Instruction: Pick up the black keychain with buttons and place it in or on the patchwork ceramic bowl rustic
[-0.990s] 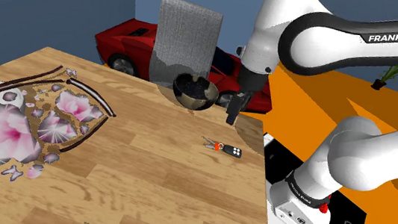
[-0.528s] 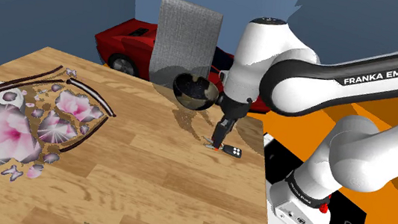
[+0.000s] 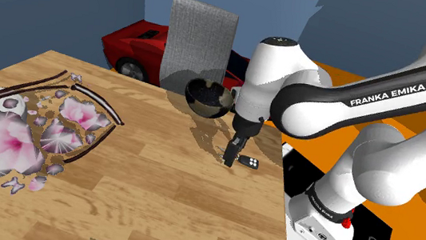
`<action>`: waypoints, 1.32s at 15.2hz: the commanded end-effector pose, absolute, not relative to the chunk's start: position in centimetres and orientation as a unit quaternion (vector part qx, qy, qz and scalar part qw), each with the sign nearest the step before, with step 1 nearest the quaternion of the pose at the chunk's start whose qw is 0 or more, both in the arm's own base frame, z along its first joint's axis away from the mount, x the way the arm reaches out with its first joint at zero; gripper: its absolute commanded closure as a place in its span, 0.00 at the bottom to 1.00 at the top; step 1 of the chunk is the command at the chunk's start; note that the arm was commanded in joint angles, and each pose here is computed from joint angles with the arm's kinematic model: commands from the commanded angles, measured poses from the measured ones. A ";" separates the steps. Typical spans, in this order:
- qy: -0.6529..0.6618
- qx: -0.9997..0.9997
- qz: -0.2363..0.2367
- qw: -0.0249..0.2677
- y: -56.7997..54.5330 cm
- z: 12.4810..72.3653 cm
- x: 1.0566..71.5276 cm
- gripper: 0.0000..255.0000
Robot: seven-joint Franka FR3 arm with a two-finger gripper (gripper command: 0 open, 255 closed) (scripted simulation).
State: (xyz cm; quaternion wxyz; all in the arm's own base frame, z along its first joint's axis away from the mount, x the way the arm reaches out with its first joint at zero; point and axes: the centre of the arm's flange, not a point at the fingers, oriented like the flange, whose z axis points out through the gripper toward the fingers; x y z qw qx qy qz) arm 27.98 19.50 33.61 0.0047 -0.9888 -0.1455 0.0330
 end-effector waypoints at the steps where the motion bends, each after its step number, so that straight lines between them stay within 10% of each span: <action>1: -0.146 -0.989 0.033 0.005 19.5 33.5 28.0 0.00; 5: -0.146 -0.989 0.033 0.005 19.5 33.5 28.0 0.00; 6: -0.146 -0.989 0.033 0.005 19.5 33.5 28.0 1.00; 20: -0.146 -0.989 0.033 0.005 19.5 36.1 28.0 1.00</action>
